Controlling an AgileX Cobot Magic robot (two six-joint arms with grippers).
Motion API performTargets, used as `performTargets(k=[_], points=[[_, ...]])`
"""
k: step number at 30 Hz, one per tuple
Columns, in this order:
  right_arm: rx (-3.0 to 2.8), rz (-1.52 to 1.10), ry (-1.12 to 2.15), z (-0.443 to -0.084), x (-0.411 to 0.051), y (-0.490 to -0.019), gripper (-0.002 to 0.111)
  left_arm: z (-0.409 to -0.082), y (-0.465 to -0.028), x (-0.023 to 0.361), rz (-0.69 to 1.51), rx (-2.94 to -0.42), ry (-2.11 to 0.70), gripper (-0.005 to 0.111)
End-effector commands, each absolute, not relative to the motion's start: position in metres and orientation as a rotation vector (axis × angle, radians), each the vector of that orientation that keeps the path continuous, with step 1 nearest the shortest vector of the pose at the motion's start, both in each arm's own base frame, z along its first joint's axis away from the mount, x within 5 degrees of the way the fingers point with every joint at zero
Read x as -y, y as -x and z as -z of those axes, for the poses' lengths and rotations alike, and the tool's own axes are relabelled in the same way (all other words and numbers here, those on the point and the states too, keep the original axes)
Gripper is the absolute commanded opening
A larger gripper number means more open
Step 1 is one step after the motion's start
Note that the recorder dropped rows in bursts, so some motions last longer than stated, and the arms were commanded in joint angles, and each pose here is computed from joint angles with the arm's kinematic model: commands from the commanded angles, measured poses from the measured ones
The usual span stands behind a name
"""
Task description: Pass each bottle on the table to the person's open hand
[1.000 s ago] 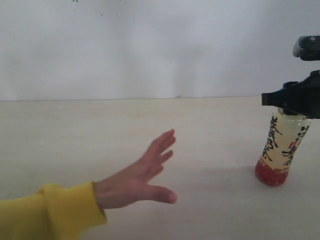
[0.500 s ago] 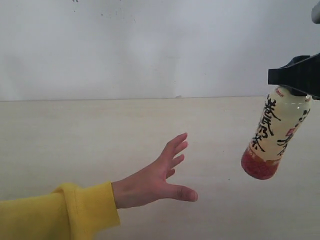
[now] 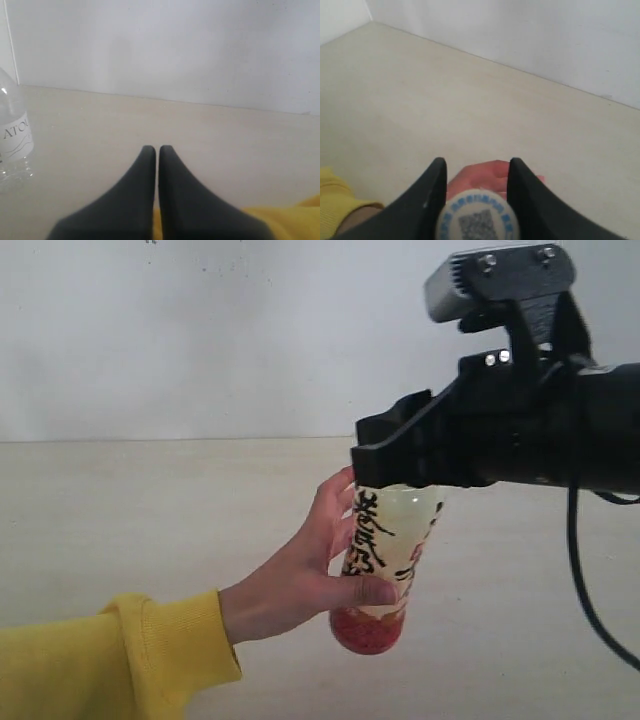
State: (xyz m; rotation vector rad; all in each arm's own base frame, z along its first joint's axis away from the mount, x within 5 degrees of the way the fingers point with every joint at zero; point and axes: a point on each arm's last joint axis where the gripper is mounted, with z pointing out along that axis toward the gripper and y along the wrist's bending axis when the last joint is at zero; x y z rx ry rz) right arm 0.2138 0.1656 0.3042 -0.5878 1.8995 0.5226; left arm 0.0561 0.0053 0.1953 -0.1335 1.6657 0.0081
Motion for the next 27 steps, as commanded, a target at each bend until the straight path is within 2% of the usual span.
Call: performTargets(k=[1, 7, 9, 12, 13, 15, 16, 17, 19, 24, 27], points=[[-1.847, -0.555, 0.615, -0.314, -0.189, -0.213, 0.000, -0.197, -0.056, -0.005, -0.010, -1.660, 0.136, 0.004], [-1.806, -0.572, 0.617, -0.326, -0.198, -0.214, 0.000, -0.197, -0.056, -0.005, -0.010, -1.660, 0.136, 0.004], [-1.804, -0.573, 0.617, -0.326, -0.198, -0.214, 0.008, -0.197, -0.056, -0.005, -0.010, -1.660, 0.136, 0.004], [-1.805, -0.571, 0.635, -0.326, -0.199, -0.213, 0.037, -0.197, -0.056, -0.005, -0.010, -1.660, 0.136, 0.004], [-1.799, -0.563, 0.629, -0.326, -0.198, -0.214, 0.056, -0.197, -0.056, -0.005, -0.010, -1.660, 0.136, 0.004], [-1.785, -0.545, 0.605, -0.328, -0.197, -0.216, 0.082, -0.197, -0.056, -0.005, -0.010, -1.660, 0.136, 0.004], [-1.780, -0.539, 0.583, -0.329, -0.196, -0.217, 0.093, -0.197, -0.056, -0.005, -0.010, -1.660, 0.136, 0.004], [-1.775, -0.538, 0.573, -0.330, -0.195, -0.217, 0.095, -0.197, -0.056, -0.005, -0.010, -1.660, 0.136, 0.004], [-1.777, -0.542, 0.554, -0.334, -0.188, -0.218, 0.091, -0.197, -0.056, -0.005, -0.010, -1.660, 0.136, 0.004], [-1.751, -0.529, 0.481, -0.352, -0.152, -0.214, 0.067, -0.197, -0.056, -0.005, -0.010, -1.660, 0.136, 0.004], [-1.686, -0.469, 0.411, -0.368, -0.117, -0.201, 0.034, -0.197, -0.056, -0.005, -0.010, -1.660, 0.136, 0.004]])
